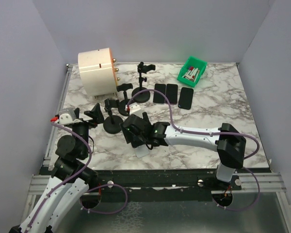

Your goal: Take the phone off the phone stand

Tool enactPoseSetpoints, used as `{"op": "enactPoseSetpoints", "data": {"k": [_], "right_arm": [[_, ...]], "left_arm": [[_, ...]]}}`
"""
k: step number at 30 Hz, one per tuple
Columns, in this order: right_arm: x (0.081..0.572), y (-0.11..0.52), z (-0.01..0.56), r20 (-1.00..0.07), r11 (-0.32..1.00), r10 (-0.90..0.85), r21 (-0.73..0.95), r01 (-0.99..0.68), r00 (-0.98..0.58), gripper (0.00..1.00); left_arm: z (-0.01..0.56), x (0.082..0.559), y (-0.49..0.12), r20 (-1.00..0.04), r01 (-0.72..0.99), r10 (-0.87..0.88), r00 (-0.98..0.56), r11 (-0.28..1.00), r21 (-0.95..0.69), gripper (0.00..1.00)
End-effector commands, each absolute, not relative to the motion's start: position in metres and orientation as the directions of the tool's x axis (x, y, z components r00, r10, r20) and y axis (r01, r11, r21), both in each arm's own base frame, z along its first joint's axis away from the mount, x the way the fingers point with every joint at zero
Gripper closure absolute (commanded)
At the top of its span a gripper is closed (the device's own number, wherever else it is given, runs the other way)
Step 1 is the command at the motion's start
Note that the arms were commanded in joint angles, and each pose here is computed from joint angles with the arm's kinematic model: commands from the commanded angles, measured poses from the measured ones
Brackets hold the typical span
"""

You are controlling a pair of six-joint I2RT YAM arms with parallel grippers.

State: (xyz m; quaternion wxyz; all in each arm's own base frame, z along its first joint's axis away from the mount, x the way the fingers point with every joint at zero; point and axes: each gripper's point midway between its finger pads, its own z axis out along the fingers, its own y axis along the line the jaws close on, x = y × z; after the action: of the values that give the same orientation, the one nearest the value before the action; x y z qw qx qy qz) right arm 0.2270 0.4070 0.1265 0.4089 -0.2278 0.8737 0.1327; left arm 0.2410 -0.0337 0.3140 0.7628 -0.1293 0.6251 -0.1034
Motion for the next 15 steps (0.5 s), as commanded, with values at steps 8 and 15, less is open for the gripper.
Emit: {"op": "enactPoseSetpoints", "data": {"k": [8, 15], "right_arm": [[0.225, 0.409, 0.166, -0.822, 0.852, -0.208, 0.114, -0.510, -0.530, 0.38], [0.220, 0.412, 0.192, -0.840, 0.825, -0.161, 0.173, -0.538, -0.518, 0.47]], "left_arm": [[0.312, 0.240, -0.032, -0.928, -0.011, -0.316, 0.195, 0.946, -0.324, 0.01], [0.311, 0.240, -0.033, -0.929, -0.013, -0.316, 0.193, 0.946, -0.325, 0.01]]}}
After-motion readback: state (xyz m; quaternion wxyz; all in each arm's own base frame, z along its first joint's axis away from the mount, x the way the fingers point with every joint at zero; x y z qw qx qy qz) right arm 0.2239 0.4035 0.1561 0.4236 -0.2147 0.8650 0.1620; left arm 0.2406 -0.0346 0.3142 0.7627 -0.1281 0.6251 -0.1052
